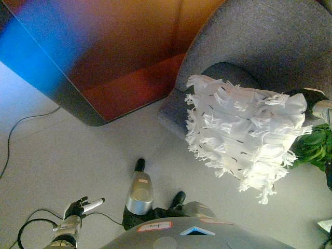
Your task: Pick up the pillow and put it on the sofa.
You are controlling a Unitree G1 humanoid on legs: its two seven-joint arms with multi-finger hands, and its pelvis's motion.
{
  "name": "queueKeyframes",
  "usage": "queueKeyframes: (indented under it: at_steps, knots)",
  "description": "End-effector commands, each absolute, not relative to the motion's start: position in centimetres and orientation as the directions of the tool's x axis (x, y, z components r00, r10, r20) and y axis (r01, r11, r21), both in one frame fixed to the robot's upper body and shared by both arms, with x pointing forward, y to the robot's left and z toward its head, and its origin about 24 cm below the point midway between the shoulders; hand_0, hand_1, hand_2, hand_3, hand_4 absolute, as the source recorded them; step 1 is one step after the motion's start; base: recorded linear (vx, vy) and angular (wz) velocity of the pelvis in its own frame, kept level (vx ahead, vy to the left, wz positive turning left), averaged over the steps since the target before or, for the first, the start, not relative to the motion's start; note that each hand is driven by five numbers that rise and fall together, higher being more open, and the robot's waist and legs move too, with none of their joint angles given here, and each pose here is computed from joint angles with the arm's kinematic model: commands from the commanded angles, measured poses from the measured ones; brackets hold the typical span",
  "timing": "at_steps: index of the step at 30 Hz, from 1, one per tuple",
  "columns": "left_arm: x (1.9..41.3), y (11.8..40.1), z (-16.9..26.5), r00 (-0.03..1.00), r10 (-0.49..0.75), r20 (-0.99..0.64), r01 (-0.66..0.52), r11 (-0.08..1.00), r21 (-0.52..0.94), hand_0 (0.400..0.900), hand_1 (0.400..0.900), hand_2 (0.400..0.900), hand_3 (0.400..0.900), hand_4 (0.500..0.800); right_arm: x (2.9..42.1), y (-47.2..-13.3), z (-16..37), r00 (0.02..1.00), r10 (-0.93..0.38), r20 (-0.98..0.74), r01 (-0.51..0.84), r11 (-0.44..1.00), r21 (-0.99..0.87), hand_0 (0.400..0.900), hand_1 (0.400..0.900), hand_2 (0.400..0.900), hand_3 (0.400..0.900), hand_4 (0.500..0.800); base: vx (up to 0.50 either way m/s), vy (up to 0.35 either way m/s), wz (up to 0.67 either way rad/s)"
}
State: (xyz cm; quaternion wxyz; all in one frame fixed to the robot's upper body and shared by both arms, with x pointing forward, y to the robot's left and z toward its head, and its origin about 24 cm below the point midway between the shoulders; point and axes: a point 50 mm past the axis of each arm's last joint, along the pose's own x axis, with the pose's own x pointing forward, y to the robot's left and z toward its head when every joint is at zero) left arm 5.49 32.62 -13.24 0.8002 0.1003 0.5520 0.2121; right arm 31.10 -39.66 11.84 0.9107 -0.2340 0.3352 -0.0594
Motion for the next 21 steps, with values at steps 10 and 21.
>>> queueKeyframes:
  at_steps: [10, 21]
  knots:
    - [4.4, 33.2, -13.1, 0.298, 0.456, -0.838, -0.2, 0.889, 0.413, 0.9, 0.9, 0.9, 0.9, 0.8, 29.9, -44.2, 24.5, 0.796, -0.565, -0.218, 0.307, 0.686, -0.66, 0.9, 0.9, 0.9, 0.9, 0.8, -0.006, 0.014, -0.02]
    - [4.6, 32.6, -13.5, 0.272, 0.443, -0.855, -0.204, 0.894, 0.398, 0.9, 0.9, 0.9, 0.9, 0.8, 27.2, -46.3, 27.1, 0.724, -0.663, -0.19, 0.359, 0.598, -0.716, 0.9, 0.9, 0.9, 0.9, 0.8, -0.036, 0.041, -0.06]
